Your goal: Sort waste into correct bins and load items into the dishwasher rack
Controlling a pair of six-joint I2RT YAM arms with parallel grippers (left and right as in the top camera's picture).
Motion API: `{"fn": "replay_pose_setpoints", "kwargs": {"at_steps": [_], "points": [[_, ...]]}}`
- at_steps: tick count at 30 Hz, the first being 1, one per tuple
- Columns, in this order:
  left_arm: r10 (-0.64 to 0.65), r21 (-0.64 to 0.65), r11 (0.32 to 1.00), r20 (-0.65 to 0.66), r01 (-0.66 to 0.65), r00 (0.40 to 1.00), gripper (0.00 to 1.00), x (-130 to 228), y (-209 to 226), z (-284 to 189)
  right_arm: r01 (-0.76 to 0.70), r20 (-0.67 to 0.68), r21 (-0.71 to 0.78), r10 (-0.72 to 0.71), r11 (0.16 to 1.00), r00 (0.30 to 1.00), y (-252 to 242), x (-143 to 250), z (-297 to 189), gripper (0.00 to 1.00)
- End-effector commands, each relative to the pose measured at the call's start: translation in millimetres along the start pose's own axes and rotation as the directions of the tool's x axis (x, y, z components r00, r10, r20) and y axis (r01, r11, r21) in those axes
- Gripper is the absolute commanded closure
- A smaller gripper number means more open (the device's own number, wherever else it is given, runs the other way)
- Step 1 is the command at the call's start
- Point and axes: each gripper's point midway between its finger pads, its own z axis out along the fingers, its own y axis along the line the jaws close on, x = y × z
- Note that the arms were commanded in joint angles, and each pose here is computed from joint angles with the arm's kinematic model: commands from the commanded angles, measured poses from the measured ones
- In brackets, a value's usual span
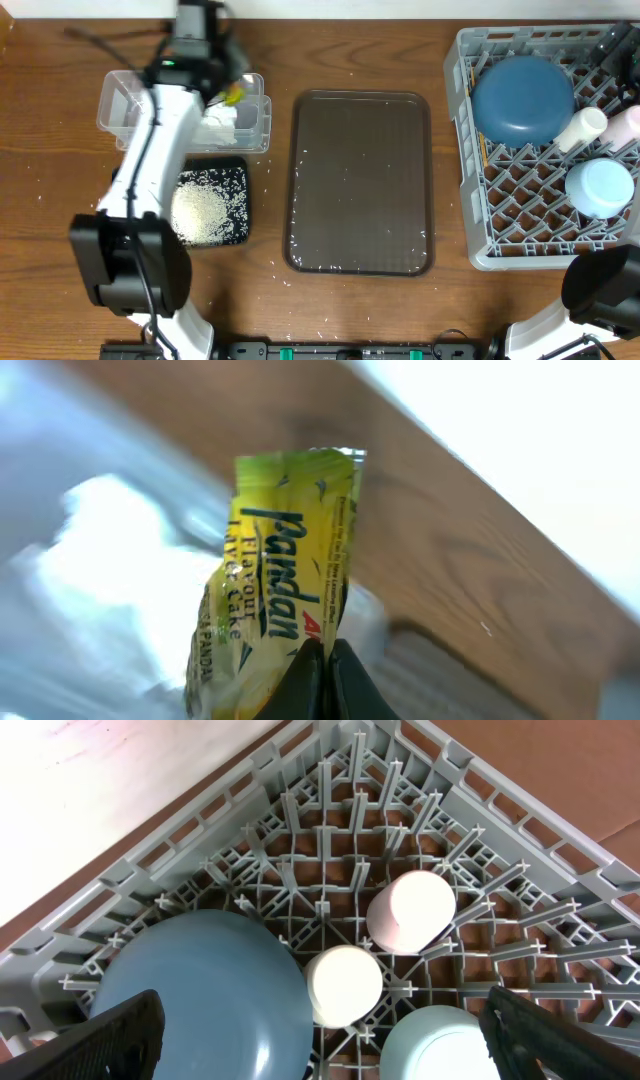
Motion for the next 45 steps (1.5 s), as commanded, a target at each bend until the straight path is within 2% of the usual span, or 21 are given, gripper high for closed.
{"fn": "replay_pose_setpoints", "kwargs": {"at_steps": [1,2,4,5,10,13,15,18,20,28,35,38,41,45], "points": [[-0.33,-0.087,0.94,0.014,0.33,0.944,0.92,-12,40,6,-0.016,0.006,0.01,0.016,1.0,1.0,-2,-2,0,0.01],[-0.36,-0.099,0.928,0.021,0.36,0.933,0.85,-16,48,6,-0.016,0.006,0.01,0.016,1.0,1.0,-2,-2,0,0.01],[-0.388,-0.113,0.914,0.032,0.39,0.921,0.62,-23,60,6,-0.016,0.006,0.01,0.016,1.0,1.0,-2,-2,0,0.01],[-0.397,-0.116,0.91,0.032,0.398,0.917,0.55,-25,64,5,-0.016,0.006,0.01,0.016,1.0,1.0,-2,-2,0,0.01],[-0.416,-0.103,0.905,-0.005,0.413,0.91,0.42,-24,66,5,-0.016,0.006,0.01,0.016,1.0,1.0,-2,-2,0,0.01],[-0.416,-0.068,0.909,-0.06,0.412,0.907,0.41,-18,57,4,-0.016,0.006,0.01,0.016,1.0,1.0,-2,-2,0,0.01],[-0.364,-0.02,0.931,-0.118,0.364,0.924,0.41,-13,46,1,-0.016,0.006,0.01,0.016,1.0,1.0,-2,-2,0,0.01],[-0.178,0.113,0.972,-0.209,0.205,0.961,0.4,-2,23,-18,-0.016,0.006,0.01,0.016,1.0,1.0,-2,-2,0,0.01],[-0.059,0.189,0.976,-0.249,0.108,0.967,0.4,8,13,-39,-0.016,0.006,0.01,0.016,1.0,1.0,-2,-2,0,0.01],[0.197,0.207,0.969,-0.299,-0.138,0.934,0.39,52,35,-136,-0.016,0.006,0.01,0.016,1.0,1.0,-2,-2,0,0.01],[0.191,0.197,0.971,-0.313,-0.133,0.93,0.39,104,70,-170,-0.016,0.006,0.01,0.016,1.0,1.0,-2,-2,0,0.01],[0.112,0.11,0.991,-0.34,-0.079,0.934,0.2,132,101,-171,-0.016,0.006,0.01,0.016,1.0,1.0,-2,-2,0,0.01],[0.074,0.074,0.996,-0.369,-0.05,0.927,0.16,154,119,-172,-0.016,0.006,0.01,0.016,1.0,1.0,-2,-2,0,0.01],[0.069,0.065,0.997,-0.381,-0.048,0.922,0.14,162,125,-172,-0.016,0.006,0.01,0.016,1.0,1.0,-2,-2,0,0.01]]}}
